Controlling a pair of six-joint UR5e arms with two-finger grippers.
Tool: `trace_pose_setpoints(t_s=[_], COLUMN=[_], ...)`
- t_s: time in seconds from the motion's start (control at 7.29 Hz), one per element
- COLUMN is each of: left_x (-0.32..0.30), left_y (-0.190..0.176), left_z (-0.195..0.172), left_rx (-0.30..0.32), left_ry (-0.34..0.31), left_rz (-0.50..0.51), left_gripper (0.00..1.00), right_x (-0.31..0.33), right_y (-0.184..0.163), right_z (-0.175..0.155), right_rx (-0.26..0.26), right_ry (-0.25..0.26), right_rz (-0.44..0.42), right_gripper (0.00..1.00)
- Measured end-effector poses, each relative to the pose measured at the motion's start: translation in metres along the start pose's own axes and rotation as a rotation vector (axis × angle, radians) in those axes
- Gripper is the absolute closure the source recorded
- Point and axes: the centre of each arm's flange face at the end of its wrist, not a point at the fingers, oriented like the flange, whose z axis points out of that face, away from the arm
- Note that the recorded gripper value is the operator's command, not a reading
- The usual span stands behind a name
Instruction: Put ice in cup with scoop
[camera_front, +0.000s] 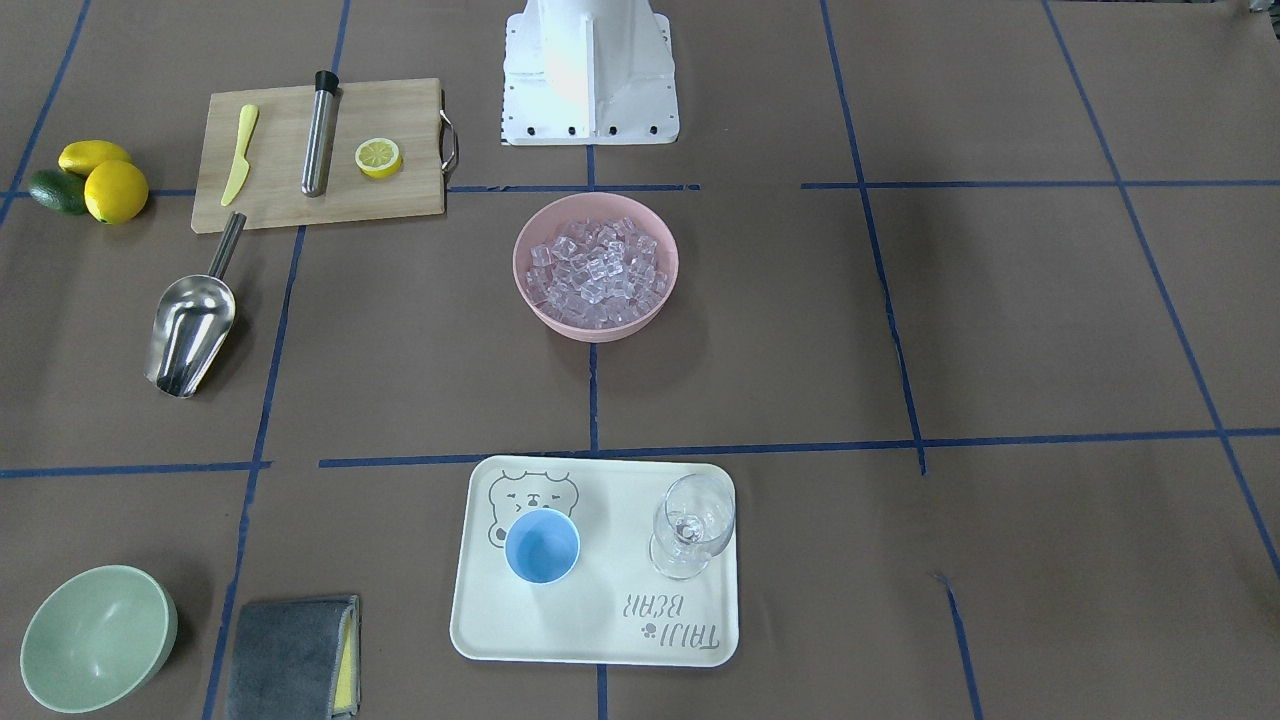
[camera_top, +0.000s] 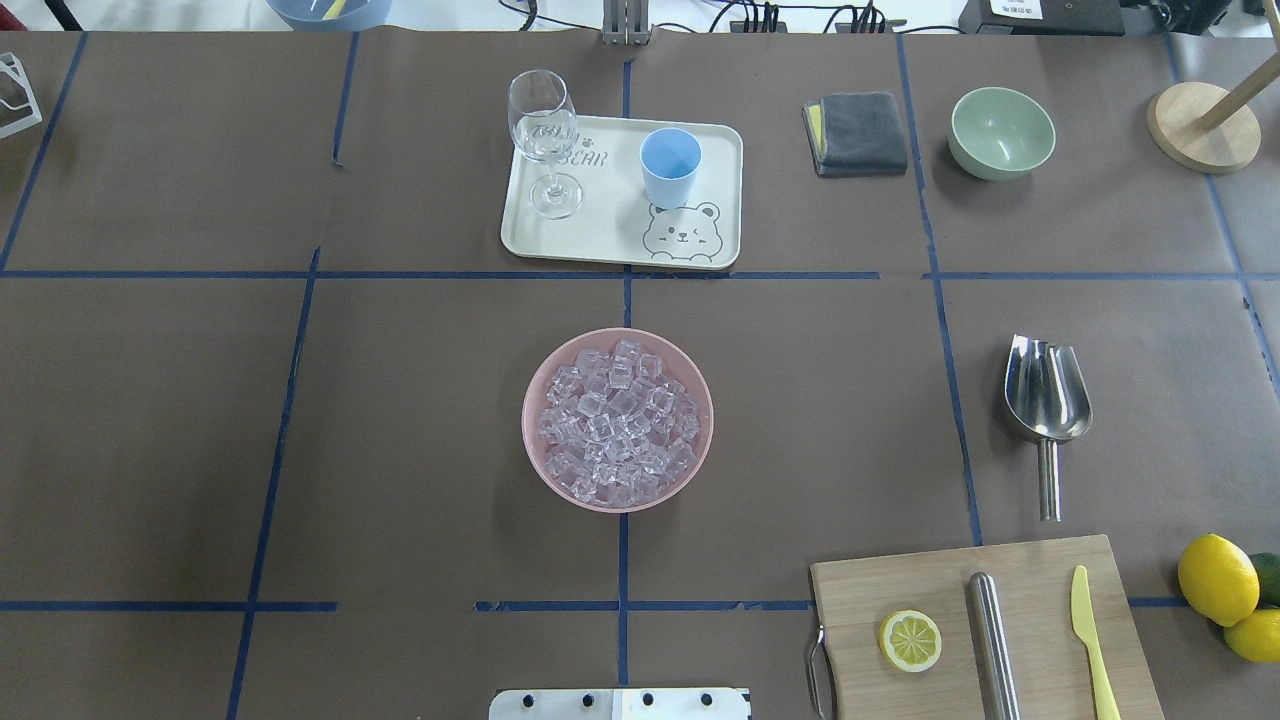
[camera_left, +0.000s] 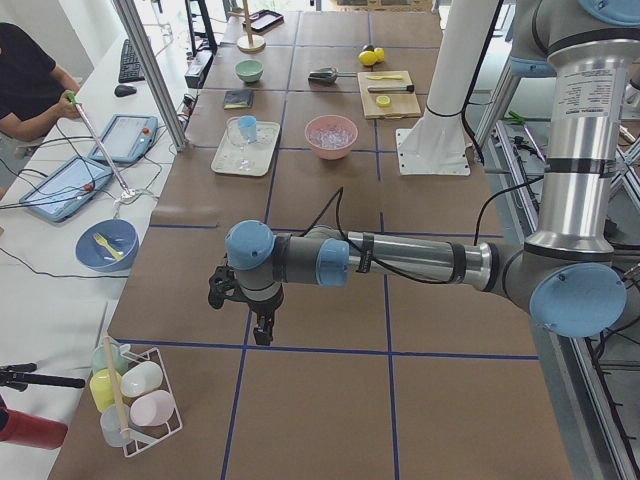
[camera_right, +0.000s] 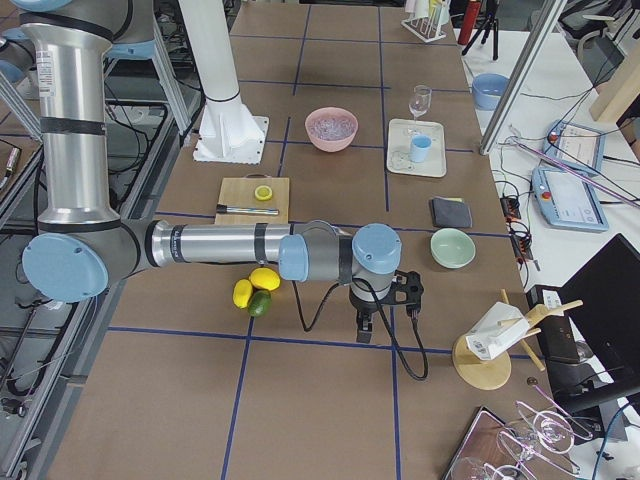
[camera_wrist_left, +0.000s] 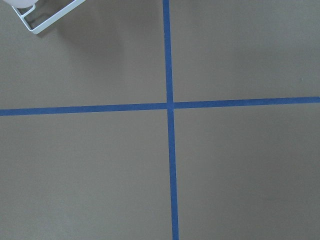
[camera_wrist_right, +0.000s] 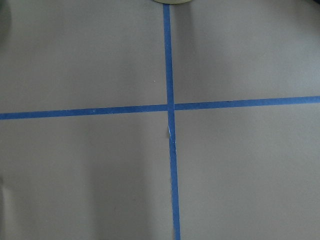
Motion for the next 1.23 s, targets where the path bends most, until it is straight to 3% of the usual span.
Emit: trace_pose_setpoints(t_s=[0.27, 0.55, 0.96, 1.23], left_x=[0.002, 0.011, 0.036, 0.107], left_y=[-0.001, -0.005, -0.017, -0.045], left_z=[-0.002, -0.009, -0.022, -0.011], left_rx=[0.007, 0.059, 0.193, 0.221], left_ry=[0.000, 0.002, 0.014, 0.067], left_rz=[0.010, 0.065, 0.222, 0.402], left_gripper=[0.00, 0.00, 0.00, 0.00], right_x=[-0.001, -0.010, -0.086, -0.118], right_y=[0.000, -0.005, -0.027, -0.034], right_z=[0.000, 0.000, -0.003, -0.004], right_rx=[-0.001, 0.002, 0.018, 0.020], right_ry=[-0.008, -0.011, -0.018, -0.035], right_rz=[-0.005, -0.019, -0.129, -0.157], right_gripper=[0.00, 0.00, 0.00, 0.00])
